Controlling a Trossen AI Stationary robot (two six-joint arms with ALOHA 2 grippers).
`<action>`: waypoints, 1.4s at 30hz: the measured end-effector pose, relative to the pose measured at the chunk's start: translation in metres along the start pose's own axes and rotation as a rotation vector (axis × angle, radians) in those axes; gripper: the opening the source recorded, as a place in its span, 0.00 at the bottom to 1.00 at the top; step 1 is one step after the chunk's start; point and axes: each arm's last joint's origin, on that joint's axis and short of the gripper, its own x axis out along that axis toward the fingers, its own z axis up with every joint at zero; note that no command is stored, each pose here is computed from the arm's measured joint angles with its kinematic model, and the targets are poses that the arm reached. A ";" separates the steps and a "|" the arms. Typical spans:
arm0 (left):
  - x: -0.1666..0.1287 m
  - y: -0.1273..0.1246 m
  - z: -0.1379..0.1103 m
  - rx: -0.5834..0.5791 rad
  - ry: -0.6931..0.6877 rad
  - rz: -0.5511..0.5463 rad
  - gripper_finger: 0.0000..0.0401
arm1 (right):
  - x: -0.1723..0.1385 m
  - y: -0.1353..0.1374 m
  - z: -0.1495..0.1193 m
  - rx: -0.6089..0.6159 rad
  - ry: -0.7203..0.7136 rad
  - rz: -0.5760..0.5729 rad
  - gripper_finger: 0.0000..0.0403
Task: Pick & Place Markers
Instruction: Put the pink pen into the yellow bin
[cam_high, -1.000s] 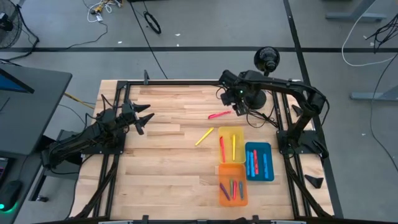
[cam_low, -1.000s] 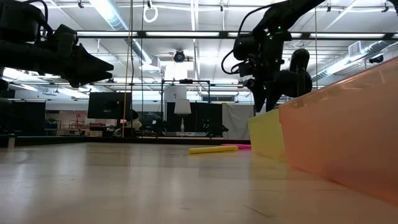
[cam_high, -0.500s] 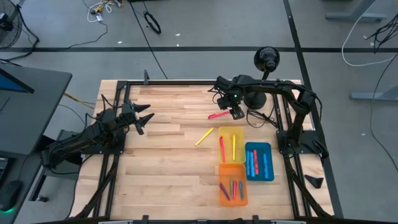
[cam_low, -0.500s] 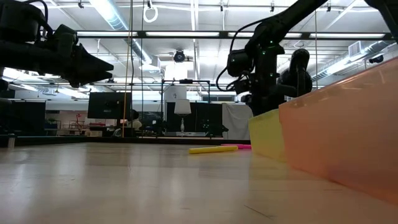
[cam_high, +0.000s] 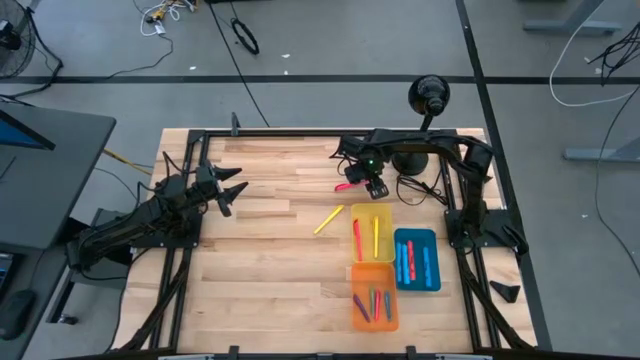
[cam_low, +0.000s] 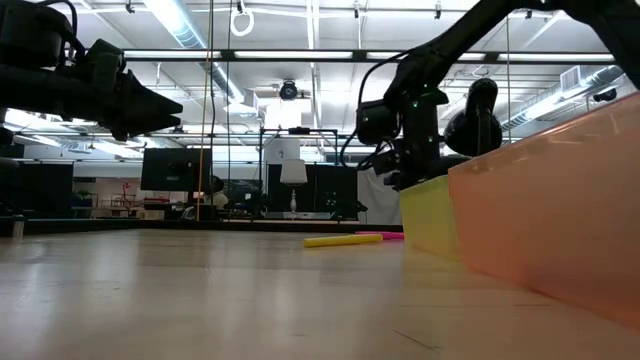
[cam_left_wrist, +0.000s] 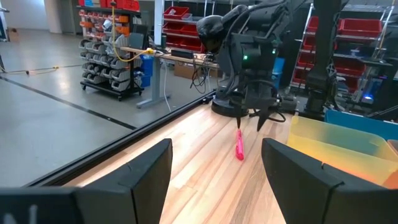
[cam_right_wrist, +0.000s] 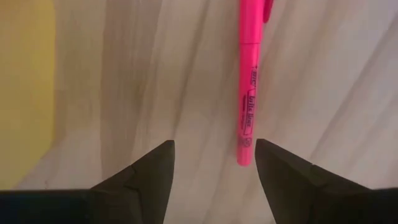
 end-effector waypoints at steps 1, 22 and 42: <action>0.000 0.000 0.000 0.000 0.000 0.000 0.63 | 0.002 0.000 0.000 0.000 0.005 0.001 0.56; 0.000 0.000 0.000 0.000 0.000 0.000 0.63 | 0.026 -0.019 0.017 -0.033 0.054 -0.024 0.41; 0.000 0.000 0.000 0.000 0.000 0.000 0.63 | 0.022 -0.015 0.018 0.076 0.077 -0.062 0.03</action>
